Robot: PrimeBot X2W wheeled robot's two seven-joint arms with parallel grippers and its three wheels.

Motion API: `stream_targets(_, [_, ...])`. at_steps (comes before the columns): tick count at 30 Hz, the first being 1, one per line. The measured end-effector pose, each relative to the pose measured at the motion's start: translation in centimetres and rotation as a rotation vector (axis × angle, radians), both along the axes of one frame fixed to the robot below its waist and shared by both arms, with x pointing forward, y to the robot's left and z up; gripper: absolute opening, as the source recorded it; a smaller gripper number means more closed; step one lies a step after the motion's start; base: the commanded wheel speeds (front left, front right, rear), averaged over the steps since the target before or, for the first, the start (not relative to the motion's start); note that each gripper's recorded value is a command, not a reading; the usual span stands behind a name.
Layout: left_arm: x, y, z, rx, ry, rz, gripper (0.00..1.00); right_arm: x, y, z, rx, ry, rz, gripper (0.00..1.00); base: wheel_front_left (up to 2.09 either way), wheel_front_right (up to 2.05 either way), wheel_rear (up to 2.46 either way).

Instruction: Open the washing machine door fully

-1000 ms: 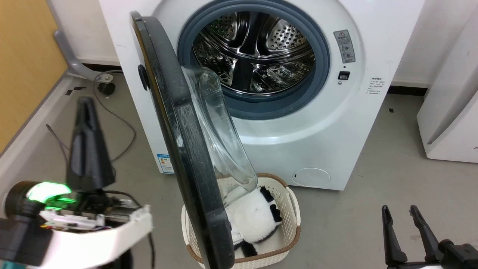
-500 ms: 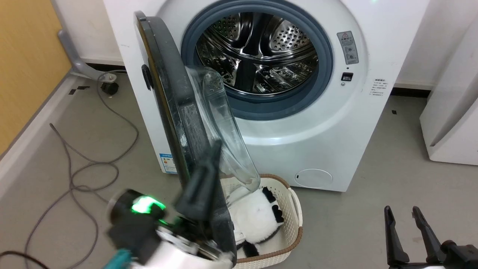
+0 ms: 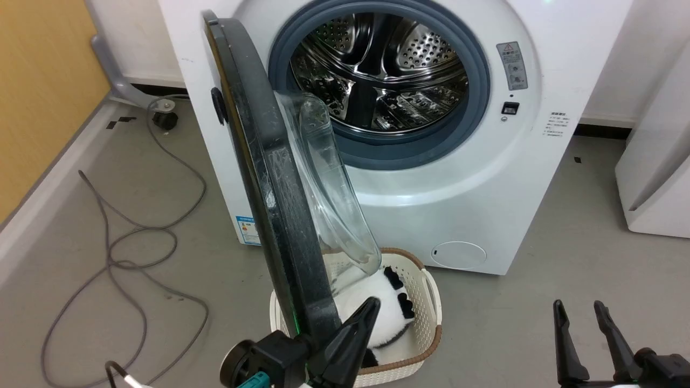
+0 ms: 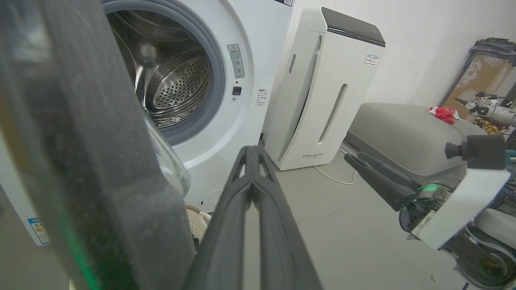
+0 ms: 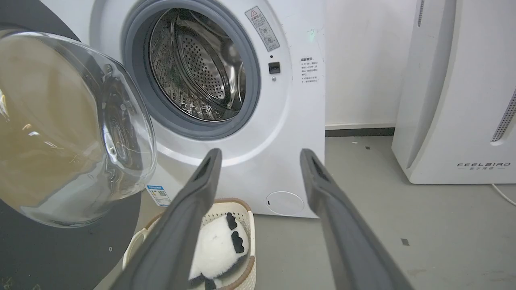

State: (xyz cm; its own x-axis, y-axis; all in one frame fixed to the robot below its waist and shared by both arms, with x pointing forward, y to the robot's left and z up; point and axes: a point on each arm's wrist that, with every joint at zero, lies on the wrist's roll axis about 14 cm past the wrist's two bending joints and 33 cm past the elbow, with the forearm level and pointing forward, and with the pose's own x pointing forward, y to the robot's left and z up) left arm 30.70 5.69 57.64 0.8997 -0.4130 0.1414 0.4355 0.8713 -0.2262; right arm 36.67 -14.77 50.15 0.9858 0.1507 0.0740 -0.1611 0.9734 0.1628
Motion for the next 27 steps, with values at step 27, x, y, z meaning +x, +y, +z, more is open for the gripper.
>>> stream_targets(27, [-0.9, 9.2, -5.1, 0.008, 0.122, 0.353, 0.0, 1.5, 6.0, -1.6, 0.002, 0.053, 0.178, 1.0, 0.0, 0.0, 0.0])
